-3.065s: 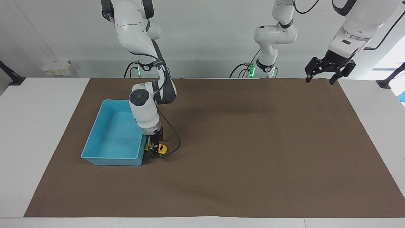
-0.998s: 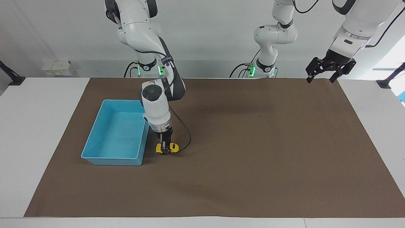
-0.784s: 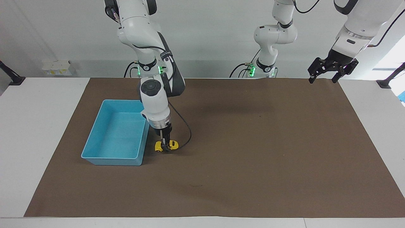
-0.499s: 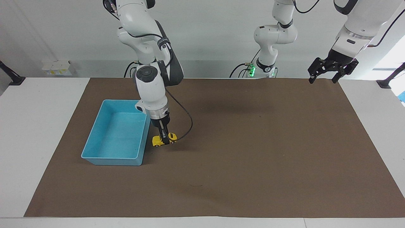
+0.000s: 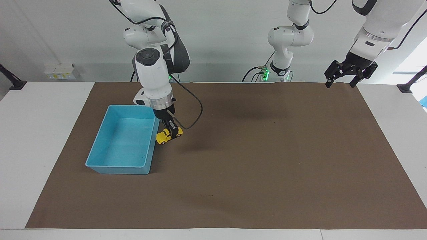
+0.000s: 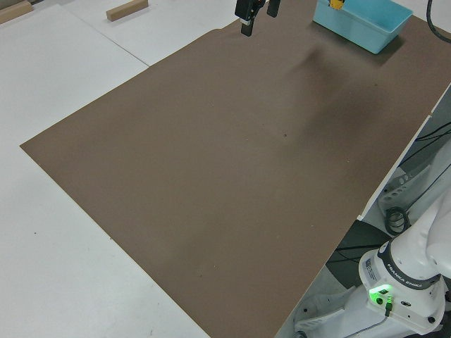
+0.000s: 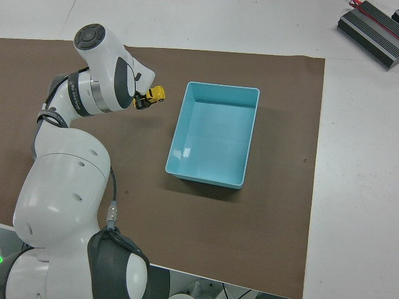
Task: Wind up and store yellow beetle car
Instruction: 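Lift the car with the right gripper and carry it over the box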
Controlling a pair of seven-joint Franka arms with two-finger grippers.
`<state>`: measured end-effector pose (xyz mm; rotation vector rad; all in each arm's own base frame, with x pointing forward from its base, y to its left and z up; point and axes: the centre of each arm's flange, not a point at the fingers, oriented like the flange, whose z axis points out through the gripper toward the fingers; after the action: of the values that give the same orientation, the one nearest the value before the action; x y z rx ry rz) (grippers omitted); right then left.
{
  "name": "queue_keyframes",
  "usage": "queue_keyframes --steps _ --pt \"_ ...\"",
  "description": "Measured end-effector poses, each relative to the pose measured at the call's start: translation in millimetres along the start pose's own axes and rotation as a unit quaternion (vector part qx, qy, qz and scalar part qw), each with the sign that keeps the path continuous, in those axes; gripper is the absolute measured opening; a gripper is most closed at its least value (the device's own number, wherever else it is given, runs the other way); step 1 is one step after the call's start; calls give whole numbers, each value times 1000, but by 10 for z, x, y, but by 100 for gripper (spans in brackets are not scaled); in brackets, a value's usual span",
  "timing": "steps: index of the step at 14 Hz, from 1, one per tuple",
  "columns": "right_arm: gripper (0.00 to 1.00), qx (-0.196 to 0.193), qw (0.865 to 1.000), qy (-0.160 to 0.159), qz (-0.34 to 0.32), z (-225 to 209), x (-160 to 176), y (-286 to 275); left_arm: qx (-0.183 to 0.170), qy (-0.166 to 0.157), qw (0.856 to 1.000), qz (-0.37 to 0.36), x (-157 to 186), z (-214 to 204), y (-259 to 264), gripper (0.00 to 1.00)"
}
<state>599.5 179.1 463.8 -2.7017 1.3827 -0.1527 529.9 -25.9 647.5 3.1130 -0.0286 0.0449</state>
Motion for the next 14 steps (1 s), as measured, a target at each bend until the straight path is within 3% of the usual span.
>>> queue_keyframes --steps 9,14 --pt "46 5 986 3 -167 -652 27 218 0 0 1000 0 0 0 0 100" --pt "46 -2 973 2 -230 -785 294 401 0 0 1000 0 0 0 0 100"
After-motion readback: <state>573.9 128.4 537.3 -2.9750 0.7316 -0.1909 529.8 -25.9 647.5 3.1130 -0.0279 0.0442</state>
